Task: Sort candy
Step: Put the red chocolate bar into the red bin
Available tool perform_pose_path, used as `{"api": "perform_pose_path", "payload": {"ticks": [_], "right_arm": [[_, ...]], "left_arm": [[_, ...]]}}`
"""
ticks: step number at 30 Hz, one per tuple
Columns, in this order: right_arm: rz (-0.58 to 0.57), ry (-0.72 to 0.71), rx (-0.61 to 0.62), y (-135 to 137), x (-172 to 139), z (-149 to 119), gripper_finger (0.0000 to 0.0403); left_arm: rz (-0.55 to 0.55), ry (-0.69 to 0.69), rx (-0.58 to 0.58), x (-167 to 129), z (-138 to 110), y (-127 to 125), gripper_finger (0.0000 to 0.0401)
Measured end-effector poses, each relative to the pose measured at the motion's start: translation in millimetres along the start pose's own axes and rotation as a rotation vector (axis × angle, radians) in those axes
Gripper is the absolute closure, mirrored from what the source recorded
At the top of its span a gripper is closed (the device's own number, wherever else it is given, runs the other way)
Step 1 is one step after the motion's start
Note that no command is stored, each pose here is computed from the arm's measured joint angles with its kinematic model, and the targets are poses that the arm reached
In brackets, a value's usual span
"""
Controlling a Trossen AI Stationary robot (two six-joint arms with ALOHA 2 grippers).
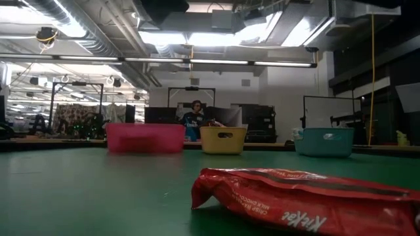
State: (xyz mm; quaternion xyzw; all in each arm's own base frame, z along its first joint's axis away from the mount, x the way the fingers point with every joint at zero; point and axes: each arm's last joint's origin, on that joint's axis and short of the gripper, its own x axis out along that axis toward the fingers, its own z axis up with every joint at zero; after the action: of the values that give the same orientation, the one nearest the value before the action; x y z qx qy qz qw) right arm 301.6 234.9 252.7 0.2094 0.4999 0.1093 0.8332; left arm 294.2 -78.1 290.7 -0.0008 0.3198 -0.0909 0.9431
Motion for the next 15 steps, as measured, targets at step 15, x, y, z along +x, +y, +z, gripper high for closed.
{"api": "perform_pose_path", "payload": {"ticks": [15], "right_arm": [[0.044, -0.054, 0.084, 8.2, 52.4, -6.6, 0.0228]], "left_arm": [[-0.039, 0.003, 0.03, -0.8, -1.7, -14.8, 0.0237]]}}
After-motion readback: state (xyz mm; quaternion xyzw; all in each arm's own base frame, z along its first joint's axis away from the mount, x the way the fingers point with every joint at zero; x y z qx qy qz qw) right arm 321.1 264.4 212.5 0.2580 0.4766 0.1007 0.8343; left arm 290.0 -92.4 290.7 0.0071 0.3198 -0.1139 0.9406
